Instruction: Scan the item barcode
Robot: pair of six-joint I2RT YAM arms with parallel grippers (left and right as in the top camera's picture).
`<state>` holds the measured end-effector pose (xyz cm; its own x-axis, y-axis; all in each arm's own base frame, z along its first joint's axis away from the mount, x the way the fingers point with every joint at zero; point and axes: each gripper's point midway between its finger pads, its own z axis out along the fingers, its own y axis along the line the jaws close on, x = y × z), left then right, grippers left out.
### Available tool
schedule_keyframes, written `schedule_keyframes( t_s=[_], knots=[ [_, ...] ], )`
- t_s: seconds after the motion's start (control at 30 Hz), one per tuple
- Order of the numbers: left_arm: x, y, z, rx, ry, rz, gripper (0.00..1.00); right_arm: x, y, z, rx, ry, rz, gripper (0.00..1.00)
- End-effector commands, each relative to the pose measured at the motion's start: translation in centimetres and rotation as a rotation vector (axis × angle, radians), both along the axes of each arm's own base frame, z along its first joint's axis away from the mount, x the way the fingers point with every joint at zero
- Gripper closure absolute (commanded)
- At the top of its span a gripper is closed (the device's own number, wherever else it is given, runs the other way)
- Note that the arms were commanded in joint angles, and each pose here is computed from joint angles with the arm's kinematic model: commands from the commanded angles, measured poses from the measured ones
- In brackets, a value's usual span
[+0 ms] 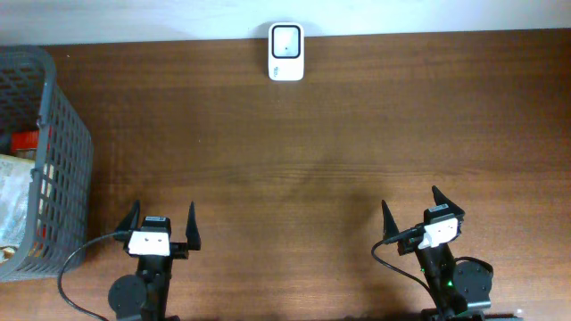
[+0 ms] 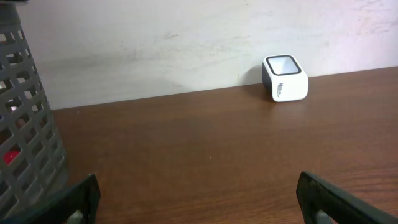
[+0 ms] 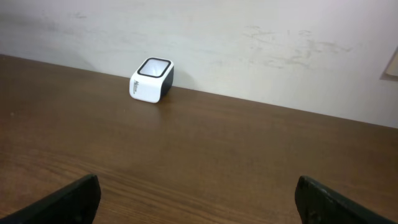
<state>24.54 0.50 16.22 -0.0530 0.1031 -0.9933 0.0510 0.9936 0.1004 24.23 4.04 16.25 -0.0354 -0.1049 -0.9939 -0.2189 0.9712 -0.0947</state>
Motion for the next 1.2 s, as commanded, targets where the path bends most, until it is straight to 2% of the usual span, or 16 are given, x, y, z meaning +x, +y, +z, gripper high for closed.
schedule_keyframes(
  t_s=[0.0, 1.17],
  knots=[
    [-0.03, -0.06, -0.09, 0.016, 0.0, -0.002, 0.01, -0.31, 1.52, -0.16, 0.009, 0.002, 0.065, 0.01],
    [-0.01, -0.06, -0.2, 0.015, 0.005, -0.002, 0.01, -0.31, 1.52, -0.16, 0.008, 0.002, 0.065, 0.01]
  ],
)
